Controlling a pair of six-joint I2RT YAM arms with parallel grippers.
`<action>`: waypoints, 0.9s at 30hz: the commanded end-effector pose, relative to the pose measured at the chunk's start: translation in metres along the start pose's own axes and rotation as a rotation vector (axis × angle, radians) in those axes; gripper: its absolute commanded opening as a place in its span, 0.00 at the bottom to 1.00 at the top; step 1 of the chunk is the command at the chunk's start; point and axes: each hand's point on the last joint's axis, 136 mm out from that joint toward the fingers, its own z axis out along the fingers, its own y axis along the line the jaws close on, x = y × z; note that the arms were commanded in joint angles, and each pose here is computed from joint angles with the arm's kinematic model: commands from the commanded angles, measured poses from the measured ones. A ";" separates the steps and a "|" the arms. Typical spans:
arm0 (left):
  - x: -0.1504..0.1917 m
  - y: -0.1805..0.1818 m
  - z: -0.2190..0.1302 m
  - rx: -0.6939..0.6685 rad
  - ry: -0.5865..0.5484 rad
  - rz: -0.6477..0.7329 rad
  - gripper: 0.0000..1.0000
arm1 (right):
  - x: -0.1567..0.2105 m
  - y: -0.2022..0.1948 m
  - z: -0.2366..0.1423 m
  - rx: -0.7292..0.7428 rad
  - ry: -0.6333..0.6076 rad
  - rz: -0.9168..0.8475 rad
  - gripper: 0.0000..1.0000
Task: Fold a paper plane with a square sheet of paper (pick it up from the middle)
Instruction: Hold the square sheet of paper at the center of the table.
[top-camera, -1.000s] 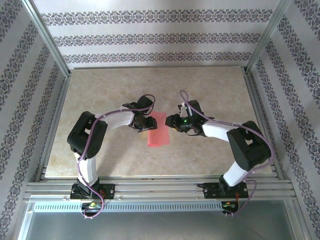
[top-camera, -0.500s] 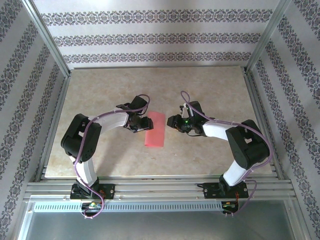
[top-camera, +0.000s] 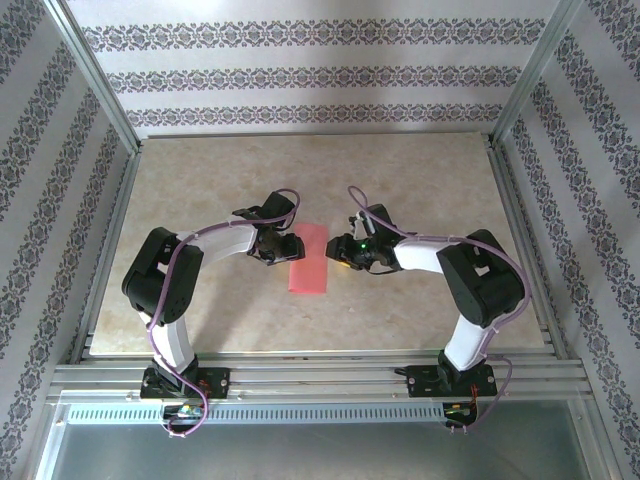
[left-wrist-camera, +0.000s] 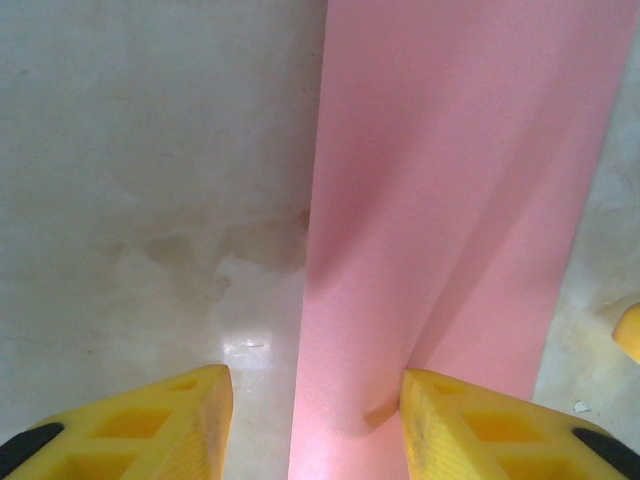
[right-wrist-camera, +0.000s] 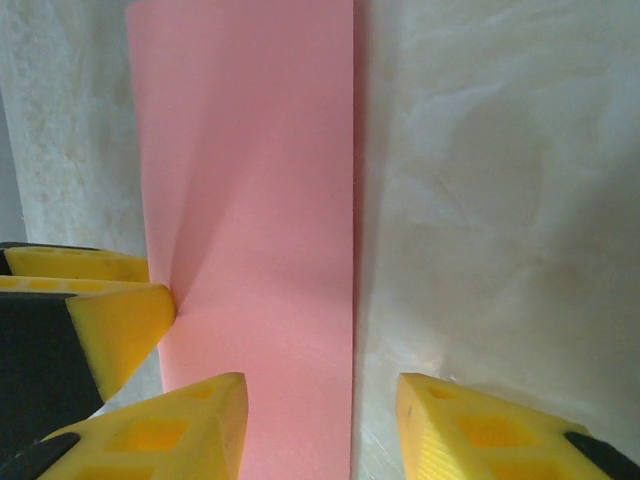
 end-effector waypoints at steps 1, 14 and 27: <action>-0.006 0.007 -0.008 -0.029 -0.015 -0.002 0.48 | 0.000 0.008 0.008 -0.007 0.026 -0.022 0.44; -0.004 0.012 -0.006 -0.052 0.001 0.006 0.43 | 0.009 0.020 0.028 -0.027 0.090 -0.046 0.33; -0.001 0.018 0.001 -0.072 0.016 -0.004 0.40 | 0.010 0.022 0.033 -0.017 0.099 -0.056 0.31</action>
